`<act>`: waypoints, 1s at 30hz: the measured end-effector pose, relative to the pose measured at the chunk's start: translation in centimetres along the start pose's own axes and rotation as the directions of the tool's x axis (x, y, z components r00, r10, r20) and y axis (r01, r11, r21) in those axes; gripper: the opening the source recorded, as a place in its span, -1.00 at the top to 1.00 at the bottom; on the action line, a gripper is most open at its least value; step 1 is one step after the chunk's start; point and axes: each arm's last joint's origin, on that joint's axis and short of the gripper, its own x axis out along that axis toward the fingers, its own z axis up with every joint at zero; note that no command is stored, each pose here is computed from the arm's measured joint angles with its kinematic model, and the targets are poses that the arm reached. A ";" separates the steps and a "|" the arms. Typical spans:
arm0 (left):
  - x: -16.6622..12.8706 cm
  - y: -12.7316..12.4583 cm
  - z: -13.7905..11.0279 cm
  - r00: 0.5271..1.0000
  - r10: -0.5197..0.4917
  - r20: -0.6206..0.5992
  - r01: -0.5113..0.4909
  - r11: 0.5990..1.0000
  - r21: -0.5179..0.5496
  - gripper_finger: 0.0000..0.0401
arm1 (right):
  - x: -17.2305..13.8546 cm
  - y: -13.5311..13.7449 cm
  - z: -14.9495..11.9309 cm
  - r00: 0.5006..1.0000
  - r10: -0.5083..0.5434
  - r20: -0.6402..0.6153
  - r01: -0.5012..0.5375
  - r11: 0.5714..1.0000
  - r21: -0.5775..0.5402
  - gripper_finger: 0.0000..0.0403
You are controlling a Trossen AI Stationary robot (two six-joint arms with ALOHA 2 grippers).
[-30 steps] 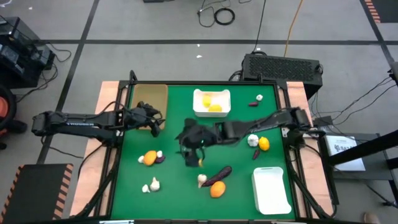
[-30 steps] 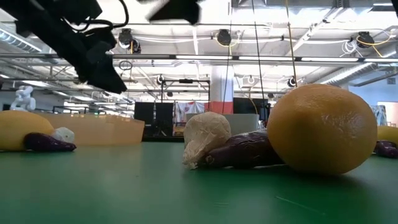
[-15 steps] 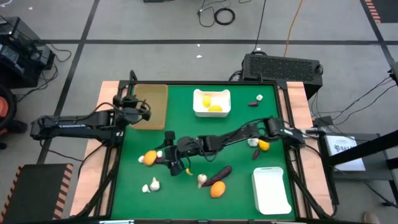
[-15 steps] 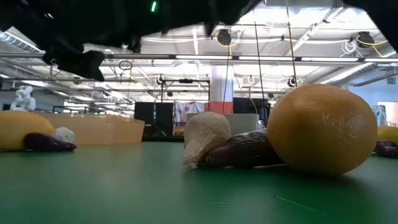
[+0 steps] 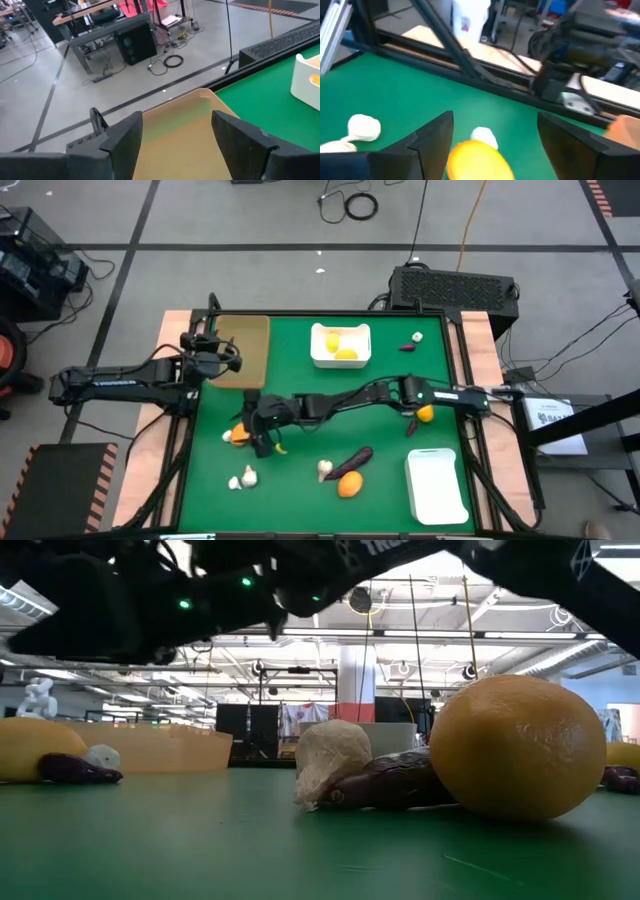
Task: Sort produce into baskets
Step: Put the lemon into the top white bin
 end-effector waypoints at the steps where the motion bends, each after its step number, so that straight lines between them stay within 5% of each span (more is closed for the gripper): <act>1: 0.0 0.0 0.0 1.000 0.000 0.000 0.000 1.000 0.001 -0.23 | 0.3 0.0 0.1 1.000 0.004 -0.010 -0.004 1.000 -0.003 -0.45; 12: 0.0 -0.1 0.1 1.000 -0.019 0.004 0.019 1.000 0.008 -0.23 | 1.8 -0.5 -1.9 0.990 0.109 -0.086 -0.108 0.994 0.027 -0.89; 30: 0.0 -0.4 0.6 0.997 -0.069 0.029 0.068 0.998 0.008 -0.23 | 2.6 -1.2 -4.3 0.988 0.097 -0.121 -0.088 0.994 0.071 -0.92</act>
